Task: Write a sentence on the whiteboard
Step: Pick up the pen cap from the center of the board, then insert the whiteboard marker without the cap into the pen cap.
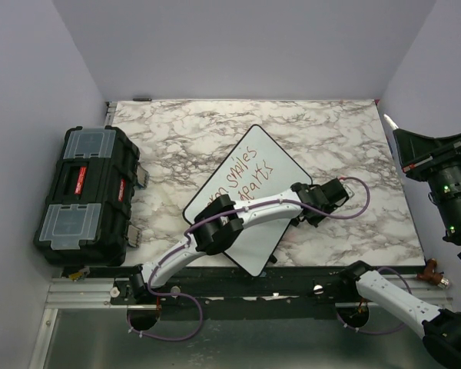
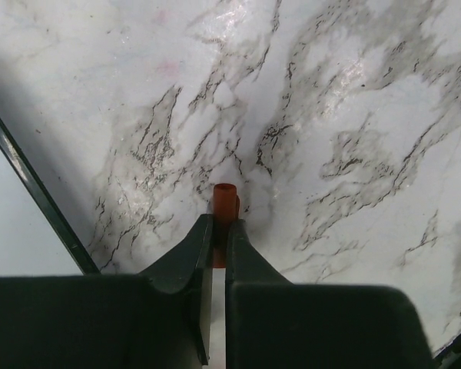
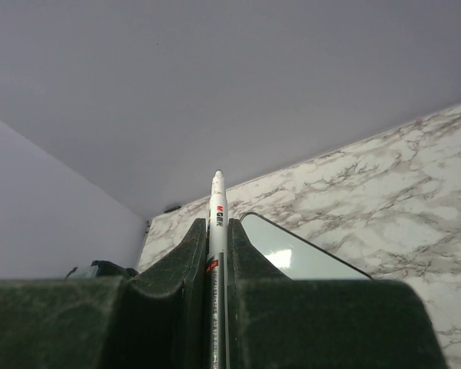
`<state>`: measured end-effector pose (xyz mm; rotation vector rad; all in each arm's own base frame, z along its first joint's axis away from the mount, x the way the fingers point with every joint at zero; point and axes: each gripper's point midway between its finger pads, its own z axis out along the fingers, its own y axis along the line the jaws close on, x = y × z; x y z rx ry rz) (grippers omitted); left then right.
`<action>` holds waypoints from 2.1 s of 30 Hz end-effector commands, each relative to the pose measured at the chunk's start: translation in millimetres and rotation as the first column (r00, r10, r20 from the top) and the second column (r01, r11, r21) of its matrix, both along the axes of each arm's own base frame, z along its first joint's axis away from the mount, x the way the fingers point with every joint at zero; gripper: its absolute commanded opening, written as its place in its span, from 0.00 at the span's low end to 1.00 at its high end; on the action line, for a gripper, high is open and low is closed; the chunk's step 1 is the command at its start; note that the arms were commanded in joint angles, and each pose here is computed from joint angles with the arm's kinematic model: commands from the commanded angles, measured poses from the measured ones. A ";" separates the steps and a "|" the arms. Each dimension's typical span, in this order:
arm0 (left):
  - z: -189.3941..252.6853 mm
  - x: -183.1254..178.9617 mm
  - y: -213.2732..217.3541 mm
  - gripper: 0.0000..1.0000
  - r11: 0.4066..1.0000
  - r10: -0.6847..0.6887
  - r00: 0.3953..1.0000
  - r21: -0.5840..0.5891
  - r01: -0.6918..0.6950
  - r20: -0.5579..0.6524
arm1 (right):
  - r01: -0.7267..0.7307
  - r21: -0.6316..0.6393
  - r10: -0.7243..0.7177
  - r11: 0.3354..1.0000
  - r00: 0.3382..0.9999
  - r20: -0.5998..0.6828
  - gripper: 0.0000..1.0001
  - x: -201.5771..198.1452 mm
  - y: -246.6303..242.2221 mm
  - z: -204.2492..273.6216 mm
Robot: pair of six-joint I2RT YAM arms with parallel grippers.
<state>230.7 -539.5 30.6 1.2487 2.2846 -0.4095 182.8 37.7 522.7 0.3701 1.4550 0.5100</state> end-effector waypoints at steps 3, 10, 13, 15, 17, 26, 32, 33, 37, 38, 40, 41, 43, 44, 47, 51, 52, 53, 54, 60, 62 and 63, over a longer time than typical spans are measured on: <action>26.5 -16.3 2.8 0.00 0.997 -0.068 0.998 -0.049 0.067 -0.013 | -0.017 -0.008 0.017 1.000 1.000 -0.019 0.01 -2.2 2.1 -6.0; 90.3 -22.9 3.0 0.00 0.978 -0.132 0.991 -0.158 0.136 0.035 | -0.015 -0.007 0.015 1.000 1.000 -0.013 0.01 0.7 3.3 -1.6; 119.4 -26.1 8.8 0.00 0.967 -0.150 0.986 -0.197 0.160 0.066 | -0.021 -0.006 0.021 1.000 1.000 -0.012 0.01 2.9 5.7 -0.2; 136.2 -28.6 13.6 0.00 0.960 -0.163 0.983 -0.215 0.178 0.086 | -0.028 -0.006 0.028 1.000 1.000 -0.013 0.01 4.6 7.9 0.6; 150.7 -29.6 21.3 0.00 0.957 -0.170 0.980 -0.220 0.190 0.106 | -0.038 -0.007 0.038 0.999 0.999 -0.016 0.01 6.6 11.1 0.5; 206.2 -29.7 74.4 0.00 0.945 -0.157 0.965 -0.252 0.209 0.211 | -0.092 -0.004 0.092 0.996 0.995 -0.034 0.01 14.5 26.4 -4.7; 243.6 -19.1 117.4 0.00 0.935 -0.142 0.929 -0.262 0.239 0.342 | -0.195 -0.008 0.194 0.981 0.979 -0.064 0.01 23.5 52.1 -12.8; 245.8 -17.3 124.3 0.00 0.934 -0.140 0.923 -0.261 0.243 0.360 | -0.214 -0.007 0.213 0.977 0.974 -0.073 0.01 25.2 57.2 -16.0; 266.0 -11.7 155.7 0.00 0.922 -0.115 0.890 -0.287 0.261 0.441 | -0.289 -0.008 0.287 0.957 0.952 -0.103 0.01 31.9 76.7 -27.0; 270.5 -9.9 162.9 0.00 0.918 -0.112 0.874 -0.287 0.273 0.472 | -0.306 -0.009 0.303 0.952 0.946 -0.114 0.01 33.8 81.2 -30.7; 278.2 -8.3 177.2 0.00 0.911 -0.107 0.828 -0.280 0.303 0.550 | -0.347 -0.012 0.342 0.938 0.930 -0.136 0.01 36.5 91.4 -37.9; 280.0 -8.4 186.9 0.00 0.910 -0.094 0.803 -0.277 0.309 0.588 | -0.371 -0.014 0.365 0.929 0.920 -0.146 0.01 37.5 96.9 -41.4; 289.2 -6.1 203.0 0.00 0.901 -0.029 0.768 -0.316 0.298 0.640 | -0.413 -0.017 0.404 0.911 0.899 -0.168 0.01 40.1 107.2 -49.3; 296.8 -6.9 211.6 0.00 0.888 -0.014 0.759 -0.340 0.308 0.651 | -0.452 -0.017 0.442 0.892 0.879 -0.177 0.01 38.5 114.9 -52.6; 309.9 -12.9 236.9 0.00 0.855 0.020 0.769 -0.410 0.318 0.639 | -0.514 -0.023 0.499 0.858 0.843 -0.202 0.01 39.2 128.3 -61.6; 327.3 -35.6 262.1 0.00 0.764 0.005 0.727 -0.471 0.440 0.687 | -0.600 -0.025 0.582 0.800 0.785 -0.213 0.01 35.1 145.3 -68.8; 328.1 -38.7 267.4 0.00 0.755 0.007 0.718 -0.475 0.453 0.696 | -0.624 -0.021 0.605 0.782 0.766 -0.216 0.01 33.4 150.0 -70.3; 327.7 -39.0 271.6 0.00 0.753 0.010 0.713 -0.475 0.456 0.701 | -0.641 -0.020 0.622 0.767 0.751 -0.220 0.01 32.6 153.8 -72.2; 327.6 -40.1 274.7 0.00 0.752 0.011 0.707 -0.472 0.460 0.707 | -0.667 -0.017 0.647 0.745 0.729 -0.223 0.01 30.5 158.7 -74.4; 323.1 -57.2 275.8 0.00 0.708 -0.041 0.687 -0.464 0.532 0.725 | -0.788 0.014 0.765 0.615 0.592 -0.255 0.01 19.1 183.7 -88.5; 319.1 -60.3 275.2 0.00 0.698 -0.057 0.685 -0.462 0.547 0.726 | -0.821 0.032 0.795 0.570 0.542 -0.272 0.01 15.9 191.1 -95.0; 317.2 -61.4 275.1 0.00 0.694 -0.063 0.685 -0.461 0.553 0.726 | -0.836 0.044 0.809 0.547 0.514 -0.285 0.01 14.5 194.8 -99.4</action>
